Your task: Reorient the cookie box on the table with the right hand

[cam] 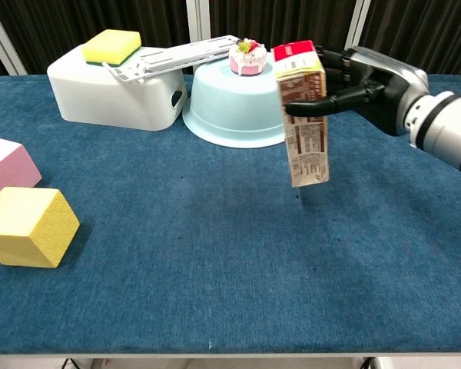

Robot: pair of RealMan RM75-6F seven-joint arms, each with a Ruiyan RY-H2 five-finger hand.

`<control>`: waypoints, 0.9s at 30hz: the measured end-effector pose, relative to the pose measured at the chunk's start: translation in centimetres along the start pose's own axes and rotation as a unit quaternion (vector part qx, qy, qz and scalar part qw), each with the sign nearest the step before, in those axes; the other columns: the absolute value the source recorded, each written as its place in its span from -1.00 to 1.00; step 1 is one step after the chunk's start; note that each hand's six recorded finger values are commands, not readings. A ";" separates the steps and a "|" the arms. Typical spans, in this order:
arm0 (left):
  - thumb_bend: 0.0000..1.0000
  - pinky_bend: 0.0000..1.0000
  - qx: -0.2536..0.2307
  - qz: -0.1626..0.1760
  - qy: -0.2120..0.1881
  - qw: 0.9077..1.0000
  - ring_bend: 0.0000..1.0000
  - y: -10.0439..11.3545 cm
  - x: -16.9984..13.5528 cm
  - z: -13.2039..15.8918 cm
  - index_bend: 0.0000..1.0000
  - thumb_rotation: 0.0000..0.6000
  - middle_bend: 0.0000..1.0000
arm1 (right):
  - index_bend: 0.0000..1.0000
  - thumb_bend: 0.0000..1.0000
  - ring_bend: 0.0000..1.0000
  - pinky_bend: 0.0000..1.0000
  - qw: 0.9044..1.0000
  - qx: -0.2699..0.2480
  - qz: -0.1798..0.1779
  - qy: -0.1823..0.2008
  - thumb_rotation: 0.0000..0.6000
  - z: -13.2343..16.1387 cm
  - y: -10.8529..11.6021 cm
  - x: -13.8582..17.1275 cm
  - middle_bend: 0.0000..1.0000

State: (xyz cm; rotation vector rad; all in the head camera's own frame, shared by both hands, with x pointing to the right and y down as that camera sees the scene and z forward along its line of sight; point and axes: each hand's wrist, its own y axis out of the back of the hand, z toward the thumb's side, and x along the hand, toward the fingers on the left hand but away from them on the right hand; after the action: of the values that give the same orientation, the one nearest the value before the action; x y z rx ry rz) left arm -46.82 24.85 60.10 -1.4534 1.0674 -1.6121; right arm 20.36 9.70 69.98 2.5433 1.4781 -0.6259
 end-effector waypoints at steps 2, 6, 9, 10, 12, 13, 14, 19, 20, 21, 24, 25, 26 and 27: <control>-0.74 -1.00 0.000 -0.001 0.001 1.000 -1.00 0.0 0.0 0.0 -1.00 1.00 -1.00 | 0.07 -0.60 -0.46 -0.52 1.000 -0.010 -0.005 0.007 1.00 -1.4 0.9 0.2 -0.26; -0.74 -1.00 -0.001 -0.001 0.000 1.000 -1.00 -0.1 0.1 0.0 -1.00 1.00 -1.00 | 0.05 -0.59 -0.48 -0.53 1.000 -0.019 -0.006 0.019 1.00 -3.8 1.6 0.6 -0.26; -0.74 -1.00 -0.001 -0.001 0.000 1.000 -1.00 -0.1 0.1 0.0 -1.00 1.00 -1.00 | 0.01 -0.59 -0.52 -0.57 0.999 -0.027 0.000 0.030 1.00 -4.8 1.1 0.7 -0.26; -0.74 -1.00 -0.001 -0.001 0.000 1.000 -1.00 -0.1 0.1 0.0 -1.00 1.00 -1.00 | -0.03 -0.59 -0.56 -0.60 0.999 -0.029 0.002 0.033 1.00 -4.9 0.9 0.8 -0.26; -0.74 -1.00 -0.001 -0.002 0.000 1.000 -1.00 -0.2 0.1 0.0 -1.00 1.00 -1.00 | -0.16 -0.58 -0.68 -0.67 0.999 -0.030 0.008 0.037 1.00 -5.3 0.6 0.9 -0.27; -0.74 -1.00 -0.001 -0.002 0.000 1.000 -1.00 -0.2 0.1 0.0 -1.00 1.00 -1.00 | -0.26 -0.58 -0.75 -0.72 0.999 -0.030 0.012 0.036 1.00 -5.5 0.5 1.0 -0.31; -0.74 -1.00 -0.002 -0.002 0.000 1.000 -1.00 -0.2 0.1 0.0 -1.00 1.00 -1.00 | -0.35 -0.58 -0.81 -0.76 0.999 -0.029 0.016 0.036 1.00 -5.7 0.4 1.1 -0.35; -0.74 -1.00 -0.003 -0.003 -0.003 1.000 -1.00 -0.3 0.3 0.1 -1.00 1.00 -1.00 | -0.90 -0.58 -1.00 -0.97 0.999 -0.017 0.024 0.037 1.00 -5.9 0.6 1.6 -0.65; -0.74 -1.00 -0.003 -0.003 -0.003 1.000 -1.00 -0.3 0.3 0.2 -1.00 1.00 -1.00 | -0.96 -0.58 -1.00 -0.99 0.999 -0.011 0.026 0.037 1.00 -6.0 0.6 1.8 -0.70; -0.74 -1.00 -0.003 -0.002 -0.004 1.000 -1.00 -0.3 0.4 0.2 -1.00 1.00 -1.00 | -0.99 -0.58 -1.00 -1.00 0.999 -0.007 0.027 0.037 1.00 -6.0 0.7 1.9 -0.75; -0.74 -1.00 -0.004 -0.002 -0.005 1.000 -1.00 -0.3 0.4 0.2 -1.00 1.00 -1.00 | -1.00 -0.58 -1.00 -1.00 0.999 0.009 0.028 0.038 1.00 -6.0 1.1 2.4 -0.93; -0.74 -1.00 -0.004 -0.001 -0.005 1.000 -1.00 -0.3 0.4 0.2 -1.00 1.00 -1.00 | -1.00 -0.58 -1.00 -1.00 0.999 0.014 0.027 0.039 1.00 -6.0 1.2 2.6 -0.97; -0.74 -1.00 -0.004 -0.001 -0.004 1.000 -1.00 -0.3 0.4 0.1 -1.00 1.00 -1.00 | -1.00 -0.58 -1.00 -1.00 0.999 0.022 0.028 0.039 1.00 -5.9 1.4 2.8 -0.99; -0.74 -1.00 -0.004 -0.001 -0.003 1.000 -1.00 -0.3 0.4 0.0 -1.00 1.00 -1.00 | -1.00 -0.58 -1.00 -1.00 0.998 0.029 0.028 0.039 1.00 -5.9 1.6 3.1 -1.00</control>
State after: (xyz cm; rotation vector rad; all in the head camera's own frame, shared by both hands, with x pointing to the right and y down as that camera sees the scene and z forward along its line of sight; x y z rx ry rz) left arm -46.82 24.60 60.51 -1.4648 1.0699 -1.6057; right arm 24.75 13.19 73.91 2.6722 1.4262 -0.5767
